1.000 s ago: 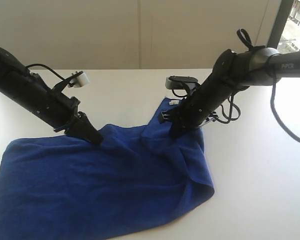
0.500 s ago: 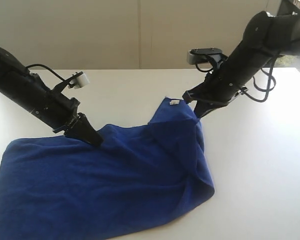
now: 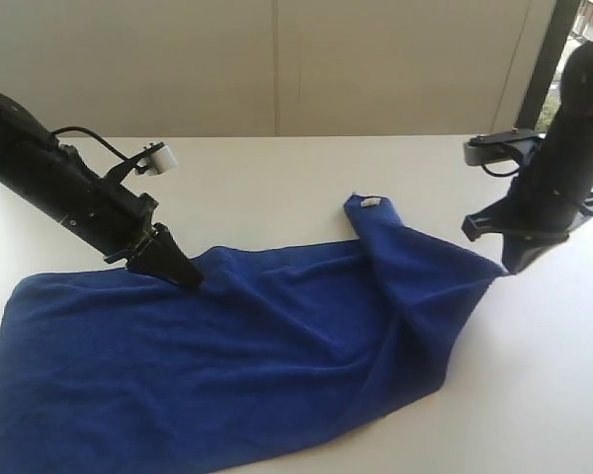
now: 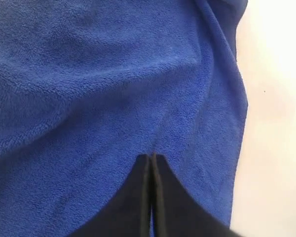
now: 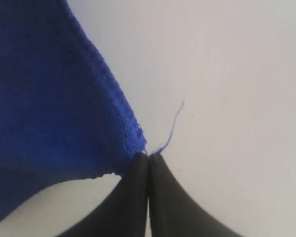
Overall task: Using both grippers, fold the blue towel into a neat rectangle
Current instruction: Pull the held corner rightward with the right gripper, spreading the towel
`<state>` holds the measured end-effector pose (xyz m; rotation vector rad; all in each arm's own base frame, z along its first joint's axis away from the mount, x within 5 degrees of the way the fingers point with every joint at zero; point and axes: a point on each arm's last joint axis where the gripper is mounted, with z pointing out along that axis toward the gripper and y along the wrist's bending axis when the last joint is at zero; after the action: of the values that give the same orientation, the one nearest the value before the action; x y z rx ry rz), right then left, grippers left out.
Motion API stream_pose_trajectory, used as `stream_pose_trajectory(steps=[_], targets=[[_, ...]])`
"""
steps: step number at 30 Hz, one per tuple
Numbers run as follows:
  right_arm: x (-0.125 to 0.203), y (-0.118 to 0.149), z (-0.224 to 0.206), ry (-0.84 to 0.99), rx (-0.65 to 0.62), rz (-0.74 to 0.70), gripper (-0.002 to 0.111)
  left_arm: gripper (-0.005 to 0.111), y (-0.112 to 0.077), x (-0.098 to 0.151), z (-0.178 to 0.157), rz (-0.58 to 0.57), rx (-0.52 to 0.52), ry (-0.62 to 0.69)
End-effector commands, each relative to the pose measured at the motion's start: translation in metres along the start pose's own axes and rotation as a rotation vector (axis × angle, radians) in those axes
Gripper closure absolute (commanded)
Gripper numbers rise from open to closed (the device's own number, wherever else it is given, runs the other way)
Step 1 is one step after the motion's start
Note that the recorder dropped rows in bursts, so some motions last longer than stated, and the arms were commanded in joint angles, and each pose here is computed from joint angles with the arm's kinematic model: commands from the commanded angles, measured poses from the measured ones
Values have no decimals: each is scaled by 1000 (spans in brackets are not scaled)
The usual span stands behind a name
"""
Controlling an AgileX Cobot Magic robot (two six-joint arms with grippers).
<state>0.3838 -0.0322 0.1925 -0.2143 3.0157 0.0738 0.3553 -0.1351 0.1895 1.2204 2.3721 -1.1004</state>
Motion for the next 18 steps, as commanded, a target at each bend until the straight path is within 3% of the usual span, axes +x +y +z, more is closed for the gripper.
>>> stream_pose_trajectory(steps=[1,9,18], targets=[[29,-19,-1,49,15,65,108,107,-3,-1,1,8,19,-4],[65,-39,-9,78,143,151,108,107,-2,-1,1,13,13,-6],[76,-48,-1,76,202,176,105,107,-3,-1,1,13,23,-3]])
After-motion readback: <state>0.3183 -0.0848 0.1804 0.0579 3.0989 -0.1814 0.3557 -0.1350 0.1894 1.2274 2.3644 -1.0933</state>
